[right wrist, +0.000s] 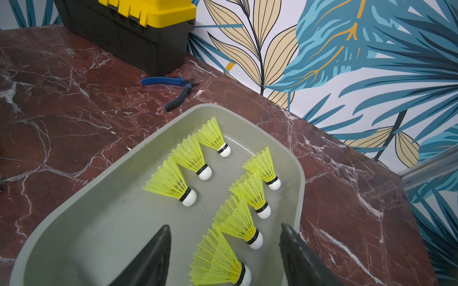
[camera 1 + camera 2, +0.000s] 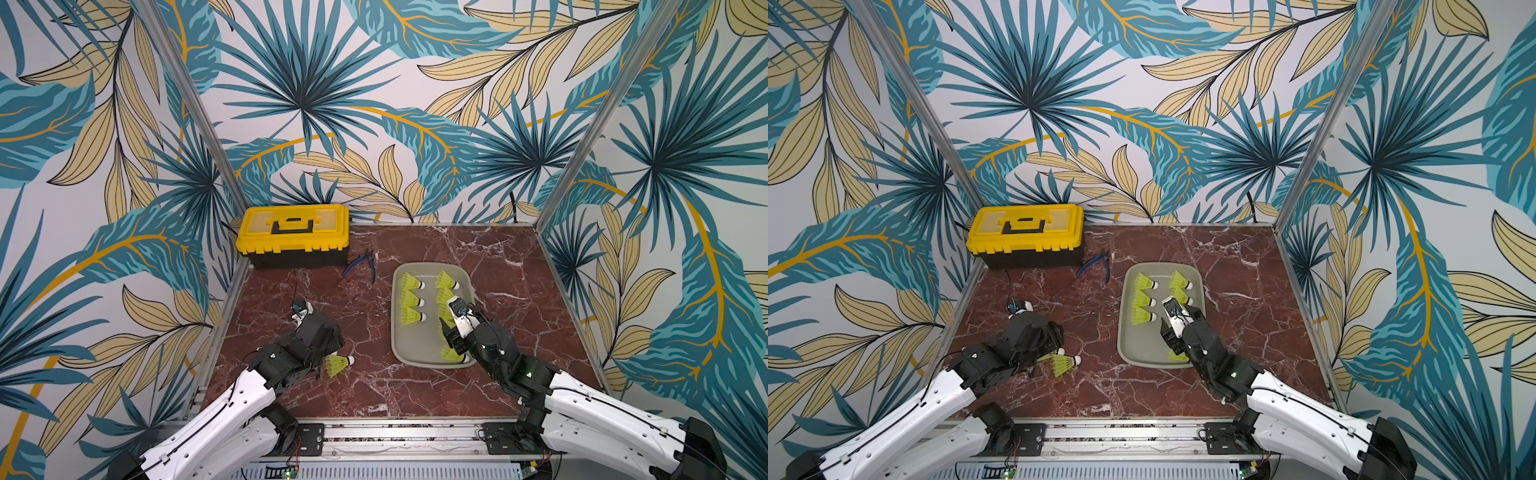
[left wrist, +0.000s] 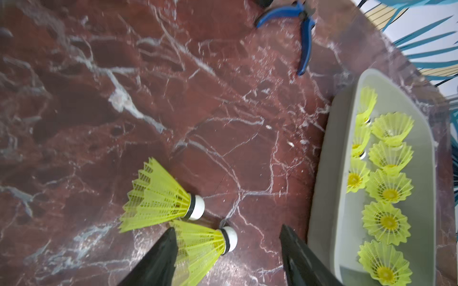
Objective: Put the shuttlecocks into the storage box
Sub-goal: Pick up the shuttlecock at the center of the board.
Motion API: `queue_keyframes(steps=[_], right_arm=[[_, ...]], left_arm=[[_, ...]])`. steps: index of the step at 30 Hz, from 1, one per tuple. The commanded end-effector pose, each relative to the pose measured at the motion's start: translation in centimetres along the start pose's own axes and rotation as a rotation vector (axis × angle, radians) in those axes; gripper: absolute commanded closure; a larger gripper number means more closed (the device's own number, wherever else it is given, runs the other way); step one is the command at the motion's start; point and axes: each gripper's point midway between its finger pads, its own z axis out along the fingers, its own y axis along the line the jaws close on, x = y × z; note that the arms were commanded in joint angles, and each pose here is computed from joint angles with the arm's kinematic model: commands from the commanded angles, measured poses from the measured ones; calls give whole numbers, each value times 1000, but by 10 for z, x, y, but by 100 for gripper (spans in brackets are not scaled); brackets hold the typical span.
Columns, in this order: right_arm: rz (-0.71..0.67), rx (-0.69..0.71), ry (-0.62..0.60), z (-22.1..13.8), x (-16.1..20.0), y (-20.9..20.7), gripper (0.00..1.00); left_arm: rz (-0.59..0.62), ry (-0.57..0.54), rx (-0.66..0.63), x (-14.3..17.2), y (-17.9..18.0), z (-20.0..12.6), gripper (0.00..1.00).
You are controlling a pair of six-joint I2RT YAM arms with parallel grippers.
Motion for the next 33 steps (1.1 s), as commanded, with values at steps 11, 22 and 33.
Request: queue_keyframes(steps=[11, 22, 33], right_arm=[[26, -7, -2, 1, 3, 2, 30], [22, -11, 1, 2, 2, 3, 30], [20, -17, -1, 3, 0, 4, 30]], left_arm=[[-88, 121, 3, 38, 18, 22, 39], [-101, 127, 33, 44, 17, 31, 70], [-85, 116, 141, 36, -9, 26, 100]])
